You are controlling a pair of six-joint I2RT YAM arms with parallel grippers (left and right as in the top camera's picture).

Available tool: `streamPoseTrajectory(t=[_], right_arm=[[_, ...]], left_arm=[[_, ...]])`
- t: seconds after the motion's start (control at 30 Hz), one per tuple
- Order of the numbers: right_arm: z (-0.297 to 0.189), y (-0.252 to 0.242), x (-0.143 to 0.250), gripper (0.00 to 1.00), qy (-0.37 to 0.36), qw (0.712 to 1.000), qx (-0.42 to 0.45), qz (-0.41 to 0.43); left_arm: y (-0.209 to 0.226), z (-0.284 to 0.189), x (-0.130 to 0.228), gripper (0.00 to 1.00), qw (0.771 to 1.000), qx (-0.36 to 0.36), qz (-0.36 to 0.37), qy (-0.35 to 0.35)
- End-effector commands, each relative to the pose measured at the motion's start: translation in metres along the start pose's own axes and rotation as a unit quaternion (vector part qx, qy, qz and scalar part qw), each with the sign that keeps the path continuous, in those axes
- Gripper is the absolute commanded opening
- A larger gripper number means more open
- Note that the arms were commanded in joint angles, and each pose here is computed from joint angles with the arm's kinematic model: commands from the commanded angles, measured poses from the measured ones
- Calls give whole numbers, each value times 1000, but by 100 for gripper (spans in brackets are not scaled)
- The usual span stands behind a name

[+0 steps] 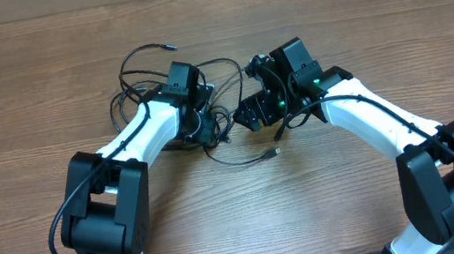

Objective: Untangle cables

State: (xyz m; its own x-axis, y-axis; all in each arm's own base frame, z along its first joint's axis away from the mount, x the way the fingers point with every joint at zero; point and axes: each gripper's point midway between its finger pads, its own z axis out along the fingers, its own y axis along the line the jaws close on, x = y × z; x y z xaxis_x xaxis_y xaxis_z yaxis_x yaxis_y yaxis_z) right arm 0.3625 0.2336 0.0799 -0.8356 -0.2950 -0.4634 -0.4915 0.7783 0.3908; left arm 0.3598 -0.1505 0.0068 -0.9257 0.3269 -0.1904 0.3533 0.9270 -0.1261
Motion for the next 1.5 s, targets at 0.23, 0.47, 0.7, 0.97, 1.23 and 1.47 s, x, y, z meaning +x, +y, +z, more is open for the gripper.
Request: streamPoseTrajectory(t=[0.23,0.47,0.7,0.97,1.23,1.47], right_arm=[[-12,41,-2,83,5,994,-106,5],[-49,78,-18,82,-34,984,-173,-25],[-107,107,-42,80,-107,975,-182,-69],[-171,136,-61,78,-195,957,-188,-108],[-195,144,-64,78,-227,950,-178,-120],[-192,125,-72,78,-242,957,-124,-105]], left_arm=[[-5,-134,-62,4,996,-17,-1,-91],[-22,-243,-81,4,980,-16,15,-197],[-31,-292,-69,4,968,-12,22,-250],[-39,-302,-62,4,966,8,28,-257],[-64,-304,-59,4,963,81,48,-253],[-102,-308,-48,4,948,165,117,-244]])
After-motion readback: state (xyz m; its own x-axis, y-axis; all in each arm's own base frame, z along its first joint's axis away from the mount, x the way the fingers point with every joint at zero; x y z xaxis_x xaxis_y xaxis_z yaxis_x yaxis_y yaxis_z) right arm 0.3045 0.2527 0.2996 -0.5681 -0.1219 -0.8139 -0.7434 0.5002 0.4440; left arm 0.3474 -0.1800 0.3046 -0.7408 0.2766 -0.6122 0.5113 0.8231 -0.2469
